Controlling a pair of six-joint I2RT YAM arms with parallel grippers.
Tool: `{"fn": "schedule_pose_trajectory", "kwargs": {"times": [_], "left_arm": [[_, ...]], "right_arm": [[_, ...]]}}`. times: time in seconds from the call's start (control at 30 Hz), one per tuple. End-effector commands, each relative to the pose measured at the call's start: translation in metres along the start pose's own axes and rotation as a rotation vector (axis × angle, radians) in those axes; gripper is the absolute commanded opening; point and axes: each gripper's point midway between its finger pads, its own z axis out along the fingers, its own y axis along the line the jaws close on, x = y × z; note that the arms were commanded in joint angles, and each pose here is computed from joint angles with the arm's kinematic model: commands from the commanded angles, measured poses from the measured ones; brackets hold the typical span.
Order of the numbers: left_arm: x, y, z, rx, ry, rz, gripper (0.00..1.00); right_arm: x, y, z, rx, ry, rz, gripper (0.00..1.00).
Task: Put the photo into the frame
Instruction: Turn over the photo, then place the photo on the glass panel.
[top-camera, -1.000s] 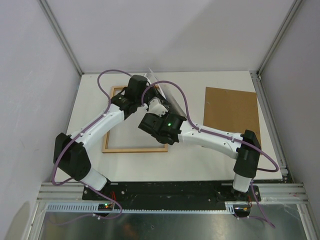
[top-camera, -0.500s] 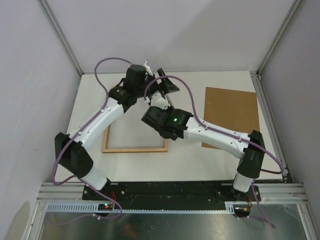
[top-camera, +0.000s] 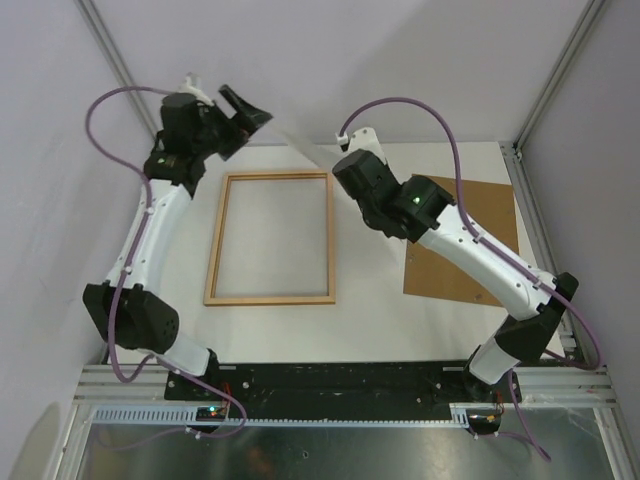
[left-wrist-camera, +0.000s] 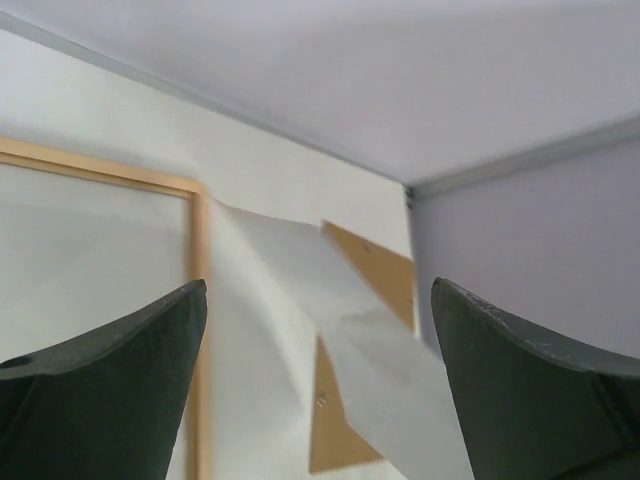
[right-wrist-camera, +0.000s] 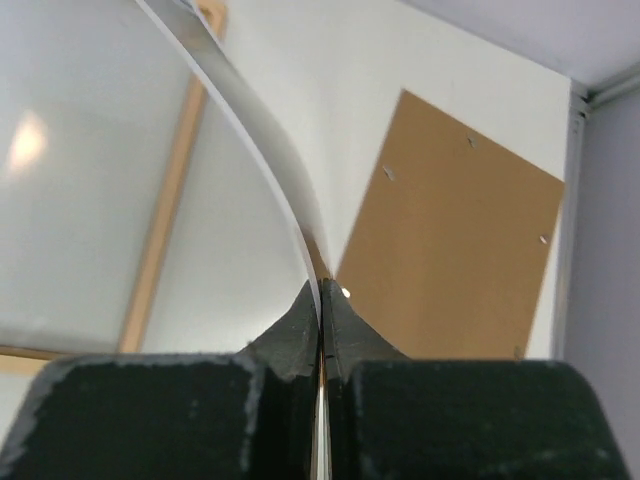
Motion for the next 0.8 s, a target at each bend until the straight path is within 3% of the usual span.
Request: {"fn": "schedule_pose_trajectory", "kwargs": {"times": [0.0, 0.17, 0.33, 0.53, 0.77], "left_arm": [[-0.054, 0.070, -0.030, -0.194, -0.183, -0.011, 0.95], [-0.053, 0.213, -0.041, -0.508, -0.209, -0.157, 0.81], [-0.026, 0.306, -0.052, -0.715, -0.164, -0.241, 0.64], [0.000, 0.359, -0.052, -0.832, -0.098, -0.274, 0.52], [0.020, 0.389, -0.052, -0.913, -0.037, -0.249, 0.47]], "right_arm": [[-0.066, 0.006, -0.024, -0.118, -0.169, 0.138, 0.00], [-0.116, 0.037, -0.049, -0.356, -0.309, 0.284, 0.00], [-0.147, 0.057, -0.052, -0.613, -0.364, 0.504, 0.00], [-0.126, 0.056, -0.001, -0.786, -0.268, 0.773, 0.00], [-0.032, 0.074, 0.070, -0.852, 0.014, 1.010, 0.00]]}}
